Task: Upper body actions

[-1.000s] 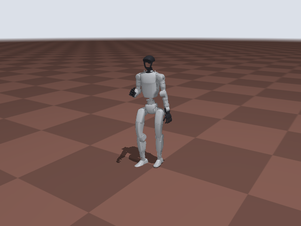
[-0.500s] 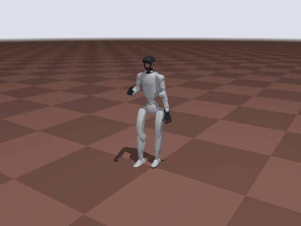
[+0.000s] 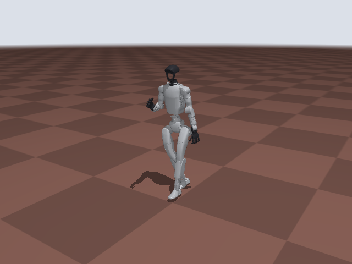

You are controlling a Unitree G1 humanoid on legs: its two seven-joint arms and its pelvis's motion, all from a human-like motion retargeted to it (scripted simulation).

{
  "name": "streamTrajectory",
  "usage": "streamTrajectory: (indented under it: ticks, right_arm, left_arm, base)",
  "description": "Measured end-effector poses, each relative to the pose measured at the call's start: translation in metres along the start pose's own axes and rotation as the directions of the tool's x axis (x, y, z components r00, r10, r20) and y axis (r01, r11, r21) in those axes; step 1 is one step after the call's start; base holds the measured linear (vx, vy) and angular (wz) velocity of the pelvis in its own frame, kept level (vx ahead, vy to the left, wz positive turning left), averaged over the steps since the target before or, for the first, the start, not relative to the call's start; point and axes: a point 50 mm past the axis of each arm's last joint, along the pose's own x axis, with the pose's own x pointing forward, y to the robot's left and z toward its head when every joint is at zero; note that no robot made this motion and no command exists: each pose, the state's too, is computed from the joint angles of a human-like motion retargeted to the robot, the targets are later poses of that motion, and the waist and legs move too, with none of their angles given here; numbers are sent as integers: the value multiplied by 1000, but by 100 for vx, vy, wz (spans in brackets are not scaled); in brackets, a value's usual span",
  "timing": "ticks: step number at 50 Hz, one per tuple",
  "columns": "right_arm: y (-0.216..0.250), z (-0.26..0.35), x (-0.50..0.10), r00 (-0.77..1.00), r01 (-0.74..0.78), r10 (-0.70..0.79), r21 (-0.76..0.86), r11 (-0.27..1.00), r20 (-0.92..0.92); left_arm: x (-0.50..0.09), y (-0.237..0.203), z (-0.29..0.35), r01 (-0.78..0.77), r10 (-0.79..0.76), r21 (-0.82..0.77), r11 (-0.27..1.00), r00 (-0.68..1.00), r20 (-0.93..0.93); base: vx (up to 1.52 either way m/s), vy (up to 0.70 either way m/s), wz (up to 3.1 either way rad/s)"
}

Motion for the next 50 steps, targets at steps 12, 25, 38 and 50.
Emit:
streamTrajectory:
  ticks: [12,25,38,50]
  right_arm:
    - [-18,-1,0,999,49,-48,-44,998,11]
    - [-12,-3,-3,998,60,-60,1,998,-11]
    - [-9,-6,-11,993,104,-101,50,993,-53]
    - [-16,-4,-8,993,111,-111,21,994,-34]
  left_arm:
    - [-1,-14,-9,23,-23,36,999,999,-24]
    - [-6,-17,-45,28,-14,84,996,987,-159]
    - [-2,28,0,-22,76,426,904,991,-110]
    - [-7,57,53,-21,124,708,706,988,-95]
  base:
    - [-50,-4,19]
    - [-25,6,-2]
    - [-36,18,44]
    - [-52,38,16]
